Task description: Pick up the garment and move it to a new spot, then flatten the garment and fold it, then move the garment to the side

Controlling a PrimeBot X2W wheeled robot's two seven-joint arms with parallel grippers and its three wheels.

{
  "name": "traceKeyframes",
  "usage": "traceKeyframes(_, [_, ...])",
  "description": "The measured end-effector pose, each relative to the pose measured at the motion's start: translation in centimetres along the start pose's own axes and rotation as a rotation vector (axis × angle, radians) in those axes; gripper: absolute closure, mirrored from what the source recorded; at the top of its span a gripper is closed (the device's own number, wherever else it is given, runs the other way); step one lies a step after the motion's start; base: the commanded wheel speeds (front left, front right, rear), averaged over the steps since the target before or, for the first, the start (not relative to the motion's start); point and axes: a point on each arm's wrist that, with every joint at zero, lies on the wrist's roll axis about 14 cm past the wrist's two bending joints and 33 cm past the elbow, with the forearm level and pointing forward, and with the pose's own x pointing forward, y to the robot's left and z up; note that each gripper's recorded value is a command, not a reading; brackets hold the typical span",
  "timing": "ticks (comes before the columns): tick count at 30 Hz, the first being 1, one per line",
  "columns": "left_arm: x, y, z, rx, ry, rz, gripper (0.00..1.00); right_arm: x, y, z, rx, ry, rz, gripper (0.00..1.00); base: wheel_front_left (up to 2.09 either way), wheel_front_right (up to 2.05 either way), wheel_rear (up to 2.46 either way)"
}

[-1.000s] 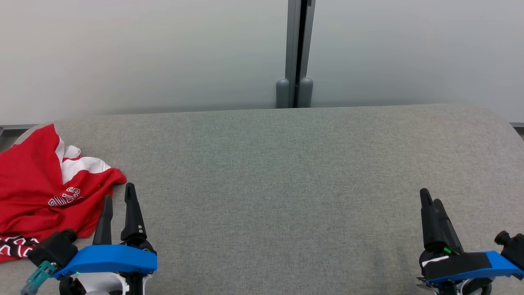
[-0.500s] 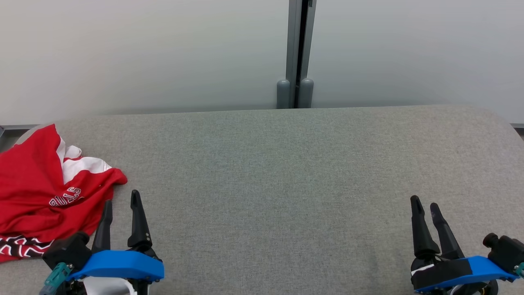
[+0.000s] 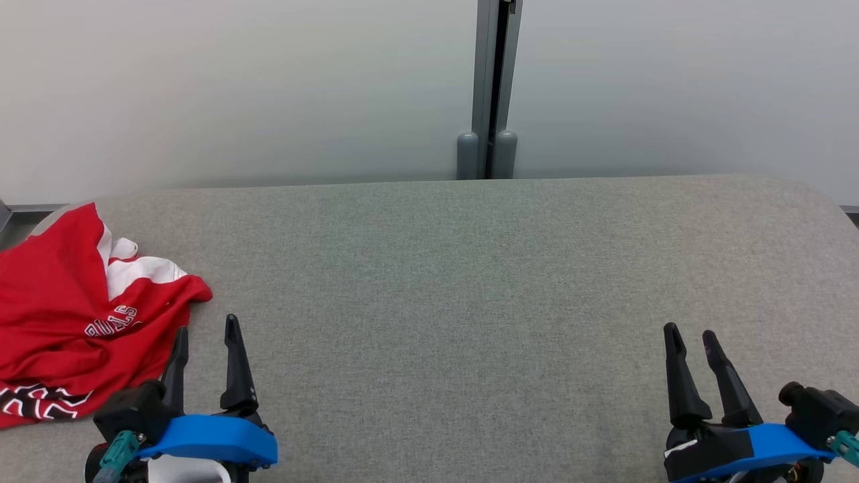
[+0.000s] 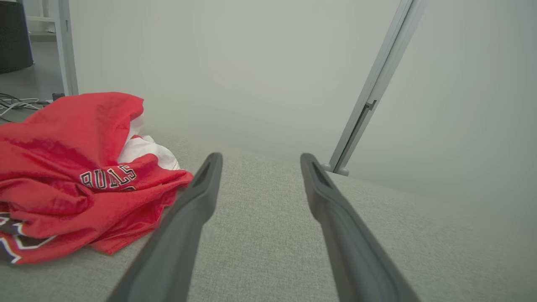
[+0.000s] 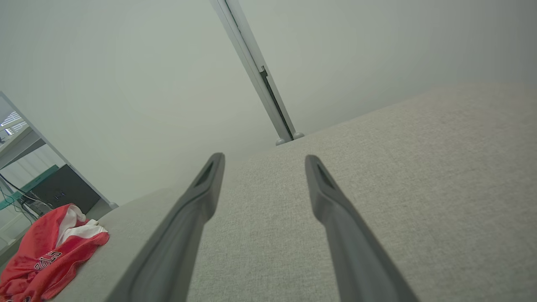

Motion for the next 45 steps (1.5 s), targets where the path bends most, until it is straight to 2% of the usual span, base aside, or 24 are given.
traceKeyframes(29, [-0.7, -0.8, -0.1, 0.233, -0.033, -0.046, 0.00, -0.5, 1.2, 0.1, -0.234, -0.022, 0.068, 0.00, 0.00, 0.00, 0.00])
traceKeyframes(45, [-0.9, -0.5, -0.5, 0.298, -0.035, -0.043, 0.00, -0.7, 0.9, -0.5, -0.310, -0.007, 0.072, 0.00, 0.00, 0.00, 0.00])
